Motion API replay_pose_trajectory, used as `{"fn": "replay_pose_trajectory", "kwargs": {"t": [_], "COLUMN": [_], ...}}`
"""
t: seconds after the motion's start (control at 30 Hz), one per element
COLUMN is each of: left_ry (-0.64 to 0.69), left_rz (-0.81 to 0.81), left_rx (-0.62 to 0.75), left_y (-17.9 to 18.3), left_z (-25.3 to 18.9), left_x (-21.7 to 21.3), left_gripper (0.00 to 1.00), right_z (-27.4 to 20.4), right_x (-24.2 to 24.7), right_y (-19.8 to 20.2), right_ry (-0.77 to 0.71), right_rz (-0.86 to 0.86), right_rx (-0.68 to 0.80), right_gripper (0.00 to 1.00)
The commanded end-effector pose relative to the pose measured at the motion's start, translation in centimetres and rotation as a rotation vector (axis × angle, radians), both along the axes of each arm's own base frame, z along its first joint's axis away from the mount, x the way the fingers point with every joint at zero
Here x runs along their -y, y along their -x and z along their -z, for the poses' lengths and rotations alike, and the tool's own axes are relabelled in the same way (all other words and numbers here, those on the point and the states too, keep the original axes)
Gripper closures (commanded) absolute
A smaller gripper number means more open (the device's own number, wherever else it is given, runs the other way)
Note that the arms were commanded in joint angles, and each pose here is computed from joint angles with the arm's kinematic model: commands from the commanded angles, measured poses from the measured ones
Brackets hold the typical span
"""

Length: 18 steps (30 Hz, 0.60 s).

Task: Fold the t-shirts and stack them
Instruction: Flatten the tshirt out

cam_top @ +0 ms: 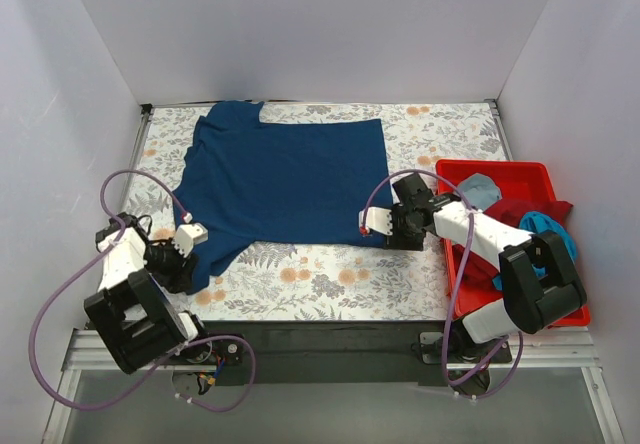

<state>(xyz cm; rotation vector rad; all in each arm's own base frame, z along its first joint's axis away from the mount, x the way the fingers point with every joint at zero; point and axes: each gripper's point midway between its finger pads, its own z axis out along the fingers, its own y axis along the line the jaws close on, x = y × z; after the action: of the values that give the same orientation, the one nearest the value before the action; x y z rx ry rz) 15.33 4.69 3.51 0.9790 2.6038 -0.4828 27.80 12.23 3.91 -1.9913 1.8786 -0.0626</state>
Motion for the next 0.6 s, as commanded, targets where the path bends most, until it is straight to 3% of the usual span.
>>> {"fn": "replay_pose_trajectory", "kwargs": {"t": [0.0, 0.23, 0.3, 0.37, 0.57], "left_ry": [-0.093, -0.023, -0.053, -0.045, -0.123], "left_rz": [0.052, 0.133, 0.218, 0.286, 0.309], "left_rx": [0.125, 0.35, 0.308, 0.219, 0.087], "left_y": [-1.2, -4.3, -3.7, -2.1, -1.3], "left_z": [-2.7, -7.7, -7.1, -5.4, -1.9], "left_x": [-1.2, 1.3, 2.9, 5.0, 7.2], "left_gripper": [0.57, 0.57, 0.69, 0.73, 0.67], "right_z": [-3.0, -6.9, -6.2, -6.2, -4.5], "right_x": [-1.1, -3.4, -3.6, -3.8, -3.9], "right_y": [0.3, -0.4, -0.2, -0.4, -0.4], "right_ry": [-0.051, -0.188, -0.178, -0.183, -0.144], "right_rz": [0.033, 0.195, 0.227, 0.261, 0.335], "right_rx": [-0.03, -0.09, -0.145, -0.167, -0.239], "right_gripper": [0.32, 0.37, 0.42, 0.46, 0.48]}}
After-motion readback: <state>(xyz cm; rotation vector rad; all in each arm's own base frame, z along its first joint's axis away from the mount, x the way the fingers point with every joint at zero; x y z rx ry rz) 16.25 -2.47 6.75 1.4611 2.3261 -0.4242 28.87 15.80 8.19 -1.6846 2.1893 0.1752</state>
